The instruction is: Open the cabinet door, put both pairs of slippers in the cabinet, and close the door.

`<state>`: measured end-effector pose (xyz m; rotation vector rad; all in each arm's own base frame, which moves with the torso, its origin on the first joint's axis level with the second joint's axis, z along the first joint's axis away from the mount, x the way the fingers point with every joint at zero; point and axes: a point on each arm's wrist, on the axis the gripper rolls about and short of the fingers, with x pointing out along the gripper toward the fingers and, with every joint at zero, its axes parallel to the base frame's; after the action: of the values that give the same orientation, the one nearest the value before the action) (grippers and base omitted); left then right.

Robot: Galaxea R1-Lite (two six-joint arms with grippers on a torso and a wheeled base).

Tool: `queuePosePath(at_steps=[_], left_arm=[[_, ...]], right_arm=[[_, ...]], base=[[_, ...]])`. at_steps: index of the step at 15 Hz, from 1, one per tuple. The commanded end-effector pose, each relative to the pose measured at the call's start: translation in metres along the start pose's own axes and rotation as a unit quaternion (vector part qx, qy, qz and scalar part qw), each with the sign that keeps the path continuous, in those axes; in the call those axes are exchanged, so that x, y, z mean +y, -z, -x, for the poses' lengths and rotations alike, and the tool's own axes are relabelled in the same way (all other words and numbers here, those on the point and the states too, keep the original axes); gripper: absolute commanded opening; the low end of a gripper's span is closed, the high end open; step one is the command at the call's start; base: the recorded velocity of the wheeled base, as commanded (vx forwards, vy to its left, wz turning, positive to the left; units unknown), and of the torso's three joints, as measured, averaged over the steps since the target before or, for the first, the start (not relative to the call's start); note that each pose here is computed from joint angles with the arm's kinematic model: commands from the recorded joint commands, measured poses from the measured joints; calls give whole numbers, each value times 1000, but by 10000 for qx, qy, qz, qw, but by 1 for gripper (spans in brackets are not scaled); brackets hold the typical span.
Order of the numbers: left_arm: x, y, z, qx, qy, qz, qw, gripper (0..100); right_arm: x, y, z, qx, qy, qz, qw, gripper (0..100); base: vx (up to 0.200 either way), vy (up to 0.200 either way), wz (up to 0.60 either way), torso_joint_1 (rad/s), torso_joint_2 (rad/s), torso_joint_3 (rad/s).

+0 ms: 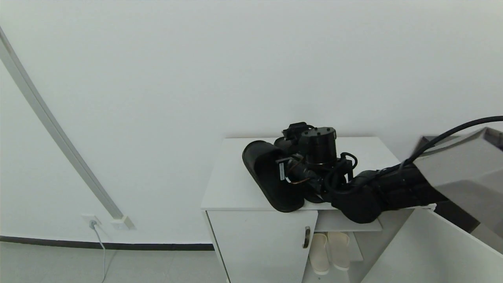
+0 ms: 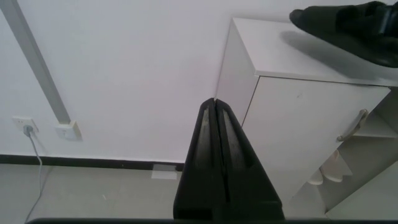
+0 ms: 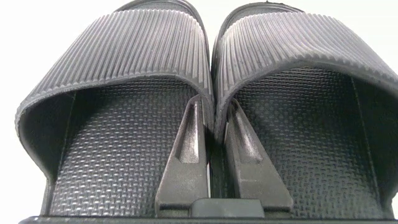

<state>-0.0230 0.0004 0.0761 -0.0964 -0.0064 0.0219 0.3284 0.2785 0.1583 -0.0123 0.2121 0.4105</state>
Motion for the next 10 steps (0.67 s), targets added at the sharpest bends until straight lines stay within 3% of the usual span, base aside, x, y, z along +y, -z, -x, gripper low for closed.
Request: queuePosePath(at_steps=[1, 6, 10], left_arm=[[0, 0, 0, 3, -5, 1, 10000, 0], [0, 0, 0, 12, 2, -14, 10000, 0], [0, 0, 0, 12, 10, -30, 10000, 0]], right_arm=[[-16, -10, 69, -184, -561, 13, 9983, 0], [-41, 6, 153, -78, -891, 424, 9951, 0], [-42, 19, 172, 199, -1023, 823, 9911, 0]], base=[[0, 0, 0, 0, 0, 0], [0, 0, 0, 0, 0, 0], [0, 0, 0, 0, 0, 0]])
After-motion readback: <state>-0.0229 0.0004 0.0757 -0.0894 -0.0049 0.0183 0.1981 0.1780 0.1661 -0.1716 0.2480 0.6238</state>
